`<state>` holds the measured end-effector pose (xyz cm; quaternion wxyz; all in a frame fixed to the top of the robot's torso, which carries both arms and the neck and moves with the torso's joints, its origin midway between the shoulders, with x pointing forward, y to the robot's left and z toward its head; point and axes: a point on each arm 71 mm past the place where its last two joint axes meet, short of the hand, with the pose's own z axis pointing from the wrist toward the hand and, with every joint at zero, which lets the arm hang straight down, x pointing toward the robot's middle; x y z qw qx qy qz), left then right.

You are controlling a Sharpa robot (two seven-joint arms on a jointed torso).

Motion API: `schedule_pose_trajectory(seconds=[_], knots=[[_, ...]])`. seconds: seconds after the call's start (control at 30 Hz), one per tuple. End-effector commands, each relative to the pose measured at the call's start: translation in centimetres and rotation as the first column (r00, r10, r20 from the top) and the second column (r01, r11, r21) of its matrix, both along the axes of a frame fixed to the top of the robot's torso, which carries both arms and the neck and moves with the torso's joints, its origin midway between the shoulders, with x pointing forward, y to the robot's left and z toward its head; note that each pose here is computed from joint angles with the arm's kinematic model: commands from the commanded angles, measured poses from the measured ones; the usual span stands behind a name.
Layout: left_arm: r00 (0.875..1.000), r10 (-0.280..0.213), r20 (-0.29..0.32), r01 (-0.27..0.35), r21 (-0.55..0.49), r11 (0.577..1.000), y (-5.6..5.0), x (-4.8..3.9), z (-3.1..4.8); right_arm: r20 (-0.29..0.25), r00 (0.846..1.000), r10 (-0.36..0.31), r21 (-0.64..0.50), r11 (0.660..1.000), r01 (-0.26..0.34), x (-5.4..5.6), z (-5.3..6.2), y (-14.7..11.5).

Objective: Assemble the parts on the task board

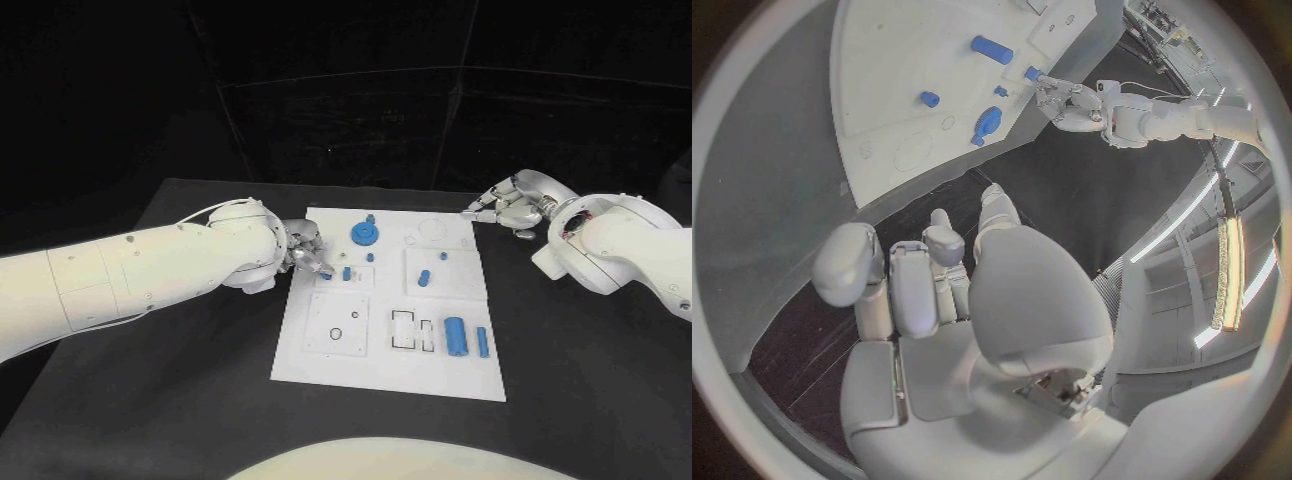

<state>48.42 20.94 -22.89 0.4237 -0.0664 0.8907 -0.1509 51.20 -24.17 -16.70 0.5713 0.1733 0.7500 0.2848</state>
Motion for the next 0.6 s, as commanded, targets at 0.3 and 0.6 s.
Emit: schedule_pose_trajectory(seconds=[0.3, 0.6], knots=[[1.000, 0.001, -0.024, -0.001, 0.009, 1.000, -0.13, -0.06, -0.33, -0.001, 1.000, 0.011, 0.002, 1.000, -0.011, 0.00, 0.09, 0.11], [0.999, 0.014, -0.029, -0.014, -0.011, 1.000, -0.33, 0.16, -0.41, -0.004, 1.000, 0.015, 0.001, 1.000, -0.015, 0.03, 0.06, 0.29]])
